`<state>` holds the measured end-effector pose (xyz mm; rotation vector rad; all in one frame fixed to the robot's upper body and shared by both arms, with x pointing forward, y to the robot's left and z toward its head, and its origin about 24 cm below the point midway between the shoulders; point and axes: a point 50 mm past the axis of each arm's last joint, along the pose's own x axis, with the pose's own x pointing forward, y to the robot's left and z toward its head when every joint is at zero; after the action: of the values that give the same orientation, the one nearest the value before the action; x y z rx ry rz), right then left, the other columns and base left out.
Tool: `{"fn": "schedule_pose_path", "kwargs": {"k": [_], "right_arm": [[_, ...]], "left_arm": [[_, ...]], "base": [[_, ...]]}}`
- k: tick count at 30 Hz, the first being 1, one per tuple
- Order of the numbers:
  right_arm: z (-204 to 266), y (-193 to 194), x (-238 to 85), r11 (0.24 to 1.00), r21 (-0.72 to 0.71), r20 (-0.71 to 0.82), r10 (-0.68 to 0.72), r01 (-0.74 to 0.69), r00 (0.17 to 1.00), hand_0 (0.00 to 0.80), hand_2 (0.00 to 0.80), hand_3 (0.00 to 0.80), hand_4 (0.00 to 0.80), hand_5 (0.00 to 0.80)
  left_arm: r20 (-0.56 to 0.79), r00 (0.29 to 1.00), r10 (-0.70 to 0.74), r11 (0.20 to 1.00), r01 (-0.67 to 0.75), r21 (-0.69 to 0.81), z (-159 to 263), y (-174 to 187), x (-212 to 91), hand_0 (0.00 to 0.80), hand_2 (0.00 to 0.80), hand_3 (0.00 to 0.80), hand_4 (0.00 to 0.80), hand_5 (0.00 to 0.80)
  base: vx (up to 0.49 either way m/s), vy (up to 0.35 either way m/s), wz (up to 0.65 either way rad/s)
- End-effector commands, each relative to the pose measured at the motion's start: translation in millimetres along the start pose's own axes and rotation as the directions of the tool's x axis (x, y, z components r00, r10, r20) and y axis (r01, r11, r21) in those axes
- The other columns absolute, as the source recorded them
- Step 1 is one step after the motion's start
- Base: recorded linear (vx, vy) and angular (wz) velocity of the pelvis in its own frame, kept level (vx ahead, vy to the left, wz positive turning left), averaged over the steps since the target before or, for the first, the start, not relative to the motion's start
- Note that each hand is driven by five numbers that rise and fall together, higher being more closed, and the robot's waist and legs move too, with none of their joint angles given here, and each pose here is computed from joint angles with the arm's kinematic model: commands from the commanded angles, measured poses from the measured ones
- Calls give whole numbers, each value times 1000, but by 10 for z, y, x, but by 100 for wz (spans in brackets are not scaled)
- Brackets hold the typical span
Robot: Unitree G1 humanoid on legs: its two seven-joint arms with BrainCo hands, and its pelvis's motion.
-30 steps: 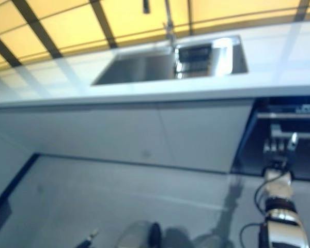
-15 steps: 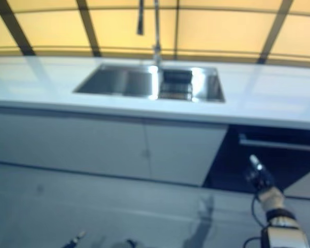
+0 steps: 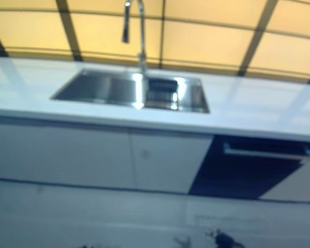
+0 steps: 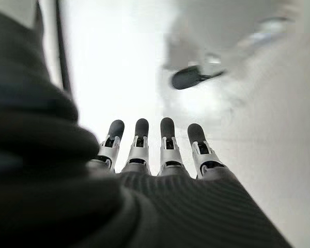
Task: Take plates into dishwasher
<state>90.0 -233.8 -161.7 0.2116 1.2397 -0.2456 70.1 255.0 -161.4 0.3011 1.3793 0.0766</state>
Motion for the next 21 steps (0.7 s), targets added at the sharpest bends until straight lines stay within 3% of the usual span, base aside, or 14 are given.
{"fn": "schedule_pose_path", "kwargs": {"k": [1,3,5,9,21], "right_arm": [[72,-9,17,998,3,-19,-58,58,998,0,0,0,0,0],[-115,32,17,998,-11,-90,-66,65,994,0,0,0,0,0],[-206,82,19,995,-73,-120,-72,63,990,0,0,0,0,0],[-224,157,27,995,-96,-132,-52,39,990,0,0,0,0,0],[-178,172,33,996,-87,-123,-45,34,991,0,0,0,0,0]], "left_arm": [[-76,997,-2,1000,0,-23,78,-80,13,0,0,0,0,0],[-115,993,-7,996,-3,-91,14,-171,10,0,0,0,0,0],[-114,993,-10,998,3,-58,-29,-249,8,0,0,0,0,0],[-81,997,-15,1000,15,-6,-16,-306,8,0,0,0,0,0],[-7,1000,-20,996,19,-87,83,-326,9,0,0,0,0,0]], "base": [[52,38,-6],[50,21,-7],[18,4,-1],[8,0,0],[0,0,0]]}}
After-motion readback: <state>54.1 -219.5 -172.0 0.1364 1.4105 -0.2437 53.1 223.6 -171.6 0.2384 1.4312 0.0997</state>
